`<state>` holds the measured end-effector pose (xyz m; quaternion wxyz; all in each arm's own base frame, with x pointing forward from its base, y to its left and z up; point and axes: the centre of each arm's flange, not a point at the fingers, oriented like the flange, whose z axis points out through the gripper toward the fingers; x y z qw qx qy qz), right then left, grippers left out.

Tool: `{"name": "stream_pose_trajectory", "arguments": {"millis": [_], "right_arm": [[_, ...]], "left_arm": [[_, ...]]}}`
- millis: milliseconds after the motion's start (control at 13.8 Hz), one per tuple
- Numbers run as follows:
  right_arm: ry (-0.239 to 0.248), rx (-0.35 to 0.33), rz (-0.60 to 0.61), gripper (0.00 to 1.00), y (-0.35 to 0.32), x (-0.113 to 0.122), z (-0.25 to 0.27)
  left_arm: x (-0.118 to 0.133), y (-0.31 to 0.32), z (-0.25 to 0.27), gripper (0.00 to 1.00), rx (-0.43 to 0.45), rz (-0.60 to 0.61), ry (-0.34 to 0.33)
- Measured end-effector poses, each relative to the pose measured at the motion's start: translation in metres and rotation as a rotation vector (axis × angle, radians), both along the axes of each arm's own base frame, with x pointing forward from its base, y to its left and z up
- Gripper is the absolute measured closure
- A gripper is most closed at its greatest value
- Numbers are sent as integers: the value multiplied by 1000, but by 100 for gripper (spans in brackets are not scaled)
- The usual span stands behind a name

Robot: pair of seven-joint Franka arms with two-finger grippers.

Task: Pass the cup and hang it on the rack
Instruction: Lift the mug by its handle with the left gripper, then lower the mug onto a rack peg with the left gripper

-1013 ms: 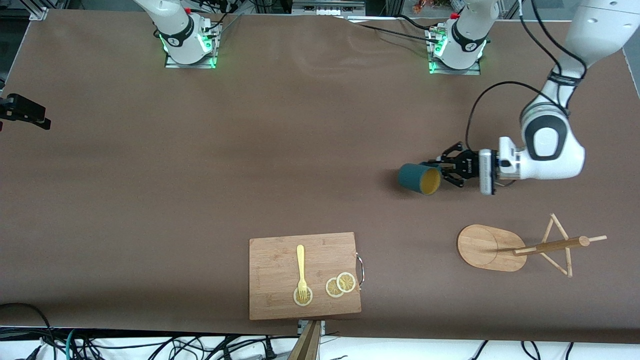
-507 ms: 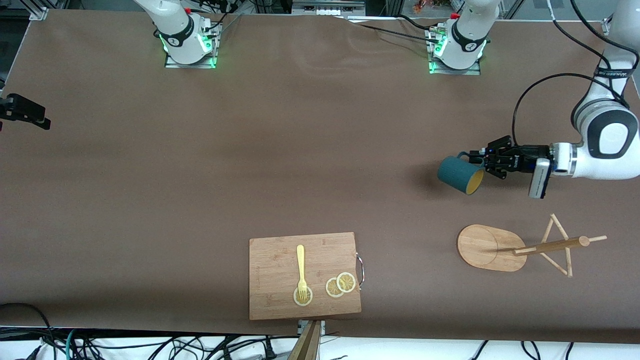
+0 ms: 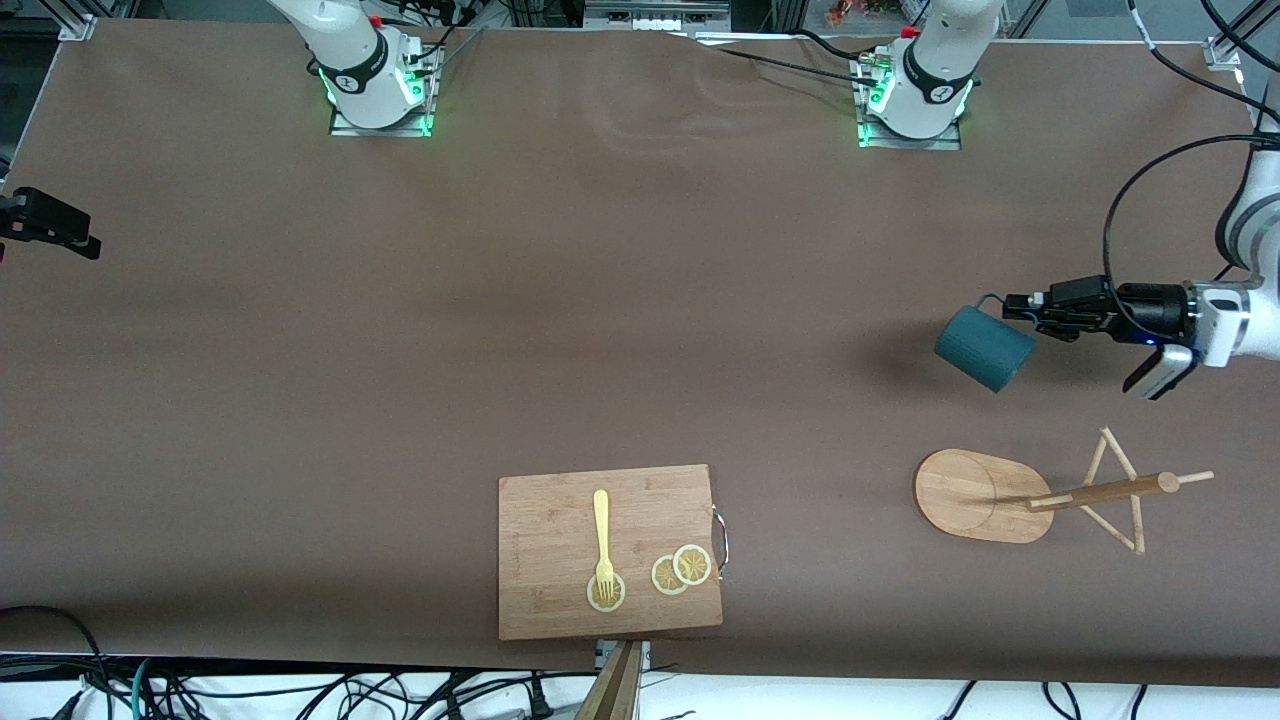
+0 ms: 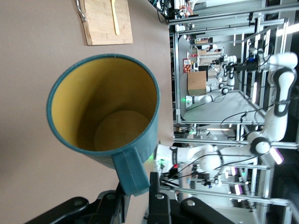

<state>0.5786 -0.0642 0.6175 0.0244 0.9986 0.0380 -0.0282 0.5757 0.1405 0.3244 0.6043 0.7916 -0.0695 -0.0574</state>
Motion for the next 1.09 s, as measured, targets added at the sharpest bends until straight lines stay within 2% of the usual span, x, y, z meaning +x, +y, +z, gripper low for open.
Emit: {"name": "stream_pose_trajectory", "arguments": {"millis": [217,434,724,1086], "right_arm": [[0,0,0,0,0,0,0],[0,0,0,0,0,0,0],[0,0,-1,0,0,0,0],[0,0,-3,0,-1,0,0]], "left_arm": [[19,27,-9,81,-40,28,62],[26,42,-15,81,-50,53,127],[18,64,-24,81,-99,85,160],[26,76,-13,81,-149,131,192]]}}
